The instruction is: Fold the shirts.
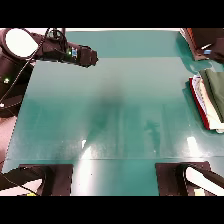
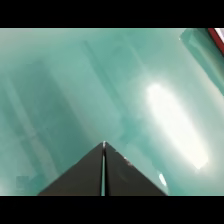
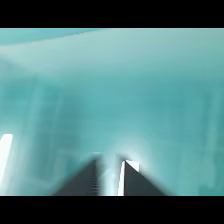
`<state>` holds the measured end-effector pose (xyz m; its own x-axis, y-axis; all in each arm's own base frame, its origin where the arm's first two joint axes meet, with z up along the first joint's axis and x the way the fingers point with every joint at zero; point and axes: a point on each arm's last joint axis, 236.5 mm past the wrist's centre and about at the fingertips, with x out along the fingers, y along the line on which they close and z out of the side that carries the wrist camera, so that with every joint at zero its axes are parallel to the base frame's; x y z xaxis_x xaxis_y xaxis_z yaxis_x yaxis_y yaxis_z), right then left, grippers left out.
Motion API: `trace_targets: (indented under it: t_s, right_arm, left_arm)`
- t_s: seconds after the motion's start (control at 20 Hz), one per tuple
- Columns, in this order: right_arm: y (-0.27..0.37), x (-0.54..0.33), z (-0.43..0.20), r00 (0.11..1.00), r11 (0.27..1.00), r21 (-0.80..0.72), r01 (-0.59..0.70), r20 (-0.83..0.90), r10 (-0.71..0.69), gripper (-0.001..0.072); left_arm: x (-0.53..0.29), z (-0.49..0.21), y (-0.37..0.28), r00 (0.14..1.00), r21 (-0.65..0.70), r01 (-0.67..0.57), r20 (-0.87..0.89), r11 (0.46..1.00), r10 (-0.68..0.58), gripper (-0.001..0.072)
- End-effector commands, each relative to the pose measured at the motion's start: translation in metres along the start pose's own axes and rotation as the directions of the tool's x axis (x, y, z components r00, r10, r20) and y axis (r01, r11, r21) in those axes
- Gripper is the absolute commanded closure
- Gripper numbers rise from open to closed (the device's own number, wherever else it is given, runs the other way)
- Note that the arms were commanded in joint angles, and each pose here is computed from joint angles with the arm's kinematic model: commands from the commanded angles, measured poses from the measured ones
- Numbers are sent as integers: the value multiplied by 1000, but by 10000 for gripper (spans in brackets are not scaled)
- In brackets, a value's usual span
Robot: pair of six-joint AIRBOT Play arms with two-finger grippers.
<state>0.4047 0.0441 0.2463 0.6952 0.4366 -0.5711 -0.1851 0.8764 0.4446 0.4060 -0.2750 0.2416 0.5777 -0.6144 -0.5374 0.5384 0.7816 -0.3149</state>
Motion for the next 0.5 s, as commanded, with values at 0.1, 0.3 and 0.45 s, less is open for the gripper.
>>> trace_targets:
  t_s: [0.1, 0.3, 0.45]
  right_arm:
    - [80, 23, -16, 988, 976, -153, -153, -48, 147, 695]
    - [82, 23, -17, 987, 975, -154, -157, -50, 151, 695]
    - [82, 23, -17, 987, 976, -154, -156, -50, 150, 695]
  left_arm:
    - [-1, 17, 0, 998, -1, -1, 70, 1000, 1, 681]
    - [-1, 21, 0, 996, -1, -1, 87, 1000, 1, 681]
    - [-1, 21, 0, 996, -1, -1, 87, 1000, 1, 681]
